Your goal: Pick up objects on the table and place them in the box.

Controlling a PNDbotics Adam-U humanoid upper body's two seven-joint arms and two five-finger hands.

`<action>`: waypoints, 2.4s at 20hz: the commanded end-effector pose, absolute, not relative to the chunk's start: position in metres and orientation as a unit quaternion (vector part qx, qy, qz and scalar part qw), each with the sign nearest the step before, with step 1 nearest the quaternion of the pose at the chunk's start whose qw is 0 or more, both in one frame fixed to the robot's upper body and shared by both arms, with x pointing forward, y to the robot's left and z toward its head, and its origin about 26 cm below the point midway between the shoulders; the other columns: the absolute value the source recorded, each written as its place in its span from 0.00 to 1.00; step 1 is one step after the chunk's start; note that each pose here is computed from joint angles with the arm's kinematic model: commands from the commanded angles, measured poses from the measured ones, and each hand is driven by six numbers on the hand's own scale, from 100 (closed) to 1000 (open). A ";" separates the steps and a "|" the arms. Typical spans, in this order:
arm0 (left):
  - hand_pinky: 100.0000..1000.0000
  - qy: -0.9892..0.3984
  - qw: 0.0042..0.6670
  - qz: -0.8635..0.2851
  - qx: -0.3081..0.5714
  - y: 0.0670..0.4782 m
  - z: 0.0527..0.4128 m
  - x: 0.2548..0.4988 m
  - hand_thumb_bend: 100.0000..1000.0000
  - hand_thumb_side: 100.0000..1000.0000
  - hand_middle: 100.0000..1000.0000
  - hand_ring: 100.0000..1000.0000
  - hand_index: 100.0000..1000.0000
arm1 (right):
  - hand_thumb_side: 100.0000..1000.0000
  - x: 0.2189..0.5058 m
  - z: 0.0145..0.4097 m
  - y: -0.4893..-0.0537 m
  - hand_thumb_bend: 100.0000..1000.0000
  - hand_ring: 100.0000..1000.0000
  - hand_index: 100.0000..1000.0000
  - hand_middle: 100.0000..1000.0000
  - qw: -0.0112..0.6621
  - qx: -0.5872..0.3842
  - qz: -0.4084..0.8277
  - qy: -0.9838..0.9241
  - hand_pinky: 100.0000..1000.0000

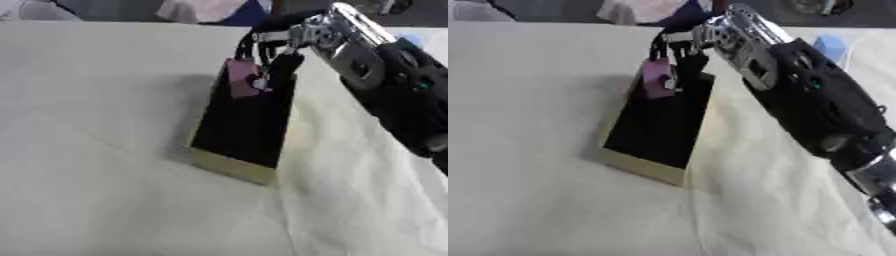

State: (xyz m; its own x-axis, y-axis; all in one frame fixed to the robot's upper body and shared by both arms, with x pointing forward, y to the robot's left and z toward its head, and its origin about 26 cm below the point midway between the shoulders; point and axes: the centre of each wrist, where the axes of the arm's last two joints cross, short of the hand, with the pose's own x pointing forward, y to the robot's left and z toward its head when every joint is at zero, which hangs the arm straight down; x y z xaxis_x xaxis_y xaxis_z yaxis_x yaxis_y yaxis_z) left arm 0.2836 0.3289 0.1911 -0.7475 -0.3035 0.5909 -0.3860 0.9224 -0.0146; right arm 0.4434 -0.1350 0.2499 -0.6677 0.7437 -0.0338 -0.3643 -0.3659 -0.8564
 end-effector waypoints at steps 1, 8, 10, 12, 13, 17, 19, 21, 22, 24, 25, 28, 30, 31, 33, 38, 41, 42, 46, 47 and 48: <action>0.69 -0.939 0.286 0.057 0.184 0.329 0.201 0.281 0.23 0.73 0.72 0.72 0.87 | 0.67 0.447 0.256 -0.135 0.00 0.91 0.89 0.85 0.331 -0.211 0.813 -0.431 0.85; 0.69 -0.938 0.287 0.059 0.185 0.330 0.201 0.281 0.23 0.73 0.72 0.72 0.87 | 0.72 0.453 0.256 -0.141 0.00 1.00 0.96 0.93 0.319 -0.232 0.819 -0.417 0.92; 0.69 -0.938 0.287 0.059 0.185 0.329 0.201 0.281 0.23 0.73 0.72 0.72 0.87 | 0.75 0.452 0.260 -0.142 0.00 1.00 0.96 0.92 0.311 -0.236 0.819 -0.421 0.92; 0.69 -0.938 0.287 0.059 0.185 0.330 0.201 0.281 0.23 0.73 0.72 0.72 0.87 | 0.74 0.450 0.264 -0.143 0.00 1.00 0.95 0.91 0.307 -0.236 0.817 -0.427 0.92; 0.69 -0.938 0.287 0.059 0.185 0.330 0.201 0.281 0.23 0.73 0.72 0.72 0.87 | 0.73 0.450 0.266 -0.143 0.00 1.00 0.95 0.90 0.306 -0.238 0.815 -0.430 0.92; 0.69 -0.938 0.286 0.060 0.186 0.330 0.201 0.281 0.23 0.73 0.72 0.72 0.87 | 0.69 0.444 0.277 -0.150 0.00 1.00 0.95 0.91 0.306 -0.256 0.802 -0.444 0.91; 0.69 -0.938 0.286 0.060 0.186 0.330 0.201 0.281 0.23 0.73 0.72 0.72 0.87 | 0.68 0.440 0.283 -0.155 0.01 1.00 0.95 0.91 0.307 -0.278 0.788 -0.456 0.90; 0.69 -0.938 0.286 0.060 0.187 0.330 0.201 0.281 0.23 0.73 0.72 0.72 0.87 | 0.66 0.436 0.289 -0.163 0.02 0.99 0.95 0.91 0.307 -0.312 0.768 -0.467 0.90; 0.69 -0.938 0.286 0.061 0.187 0.330 0.201 0.281 0.23 0.73 0.72 0.72 0.87 | 0.65 0.434 0.291 -0.168 0.03 0.99 0.95 0.91 0.306 -0.332 0.758 -0.471 0.90; 0.69 -0.938 0.286 0.061 0.188 0.330 0.201 0.281 0.23 0.73 0.72 0.72 0.87 | 0.62 0.430 0.294 -0.178 0.04 0.99 0.95 0.90 0.305 -0.369 0.737 -0.477 0.89; 0.69 -0.938 0.285 0.061 0.188 0.330 0.201 0.281 0.23 0.73 0.72 0.72 0.87 | 0.61 0.428 0.295 -0.184 0.05 0.99 0.95 0.91 0.305 -0.387 0.726 -0.480 0.89; 0.69 -0.938 0.284 0.062 0.188 0.331 0.202 0.281 0.23 0.73 0.72 0.72 0.87 | 0.59 0.425 0.298 -0.204 0.06 0.99 0.95 0.91 0.315 -0.448 0.687 -0.477 0.89; 0.69 -0.938 0.283 0.062 0.189 0.331 0.202 0.281 0.23 0.73 0.72 0.72 0.87 | 0.57 0.425 0.300 -0.220 0.07 0.99 0.96 0.91 0.332 -0.486 0.659 -0.468 0.89; 0.69 -0.938 0.282 0.062 0.190 0.331 0.202 0.281 0.23 0.73 0.72 0.72 0.87 | 0.57 0.426 0.300 -0.227 0.07 1.00 0.96 0.91 0.340 -0.502 0.647 -0.462 0.89; 0.69 -0.938 0.282 0.063 0.192 0.332 0.202 0.281 0.23 0.73 0.72 0.72 0.87 | 0.58 0.427 0.302 -0.244 0.07 1.00 0.97 0.91 0.359 -0.534 0.621 -0.447 0.89; 0.69 -0.937 0.282 0.063 0.197 0.333 0.202 0.280 0.23 0.73 0.72 0.72 0.87 | 0.59 0.430 0.307 -0.289 0.07 1.00 0.98 0.92 0.402 -0.592 0.565 -0.411 0.89; 0.69 -0.937 0.281 0.063 0.198 0.333 0.202 0.280 0.23 0.73 0.72 0.72 0.87 | 0.59 0.431 0.307 -0.314 0.06 1.00 0.98 0.92 0.431 -0.615 0.534 -0.388 0.90; 0.69 -0.937 0.281 0.063 0.198 0.333 0.202 0.280 0.23 0.73 0.72 0.72 0.87 | 0.59 0.431 0.306 -0.326 0.06 1.00 0.98 0.92 0.446 -0.624 0.519 -0.377 0.90; 0.69 -0.937 0.280 0.063 0.200 0.334 0.202 0.280 0.23 0.73 0.72 0.72 0.87 | 0.61 0.437 0.301 -0.359 0.03 1.00 0.98 0.91 0.495 -0.641 0.473 -0.348 0.90; 0.69 -0.937 0.280 0.063 0.200 0.334 0.202 0.280 0.23 0.73 0.72 0.72 0.87 | 0.61 0.439 0.298 -0.368 0.02 1.00 0.98 0.91 0.511 -0.642 0.458 -0.341 0.90; 0.69 -0.937 0.280 0.063 0.200 0.334 0.202 0.280 0.23 0.73 0.72 0.72 0.87 | 0.61 0.442 0.295 -0.374 0.02 1.00 0.98 0.91 0.523 -0.641 0.449 -0.337 0.90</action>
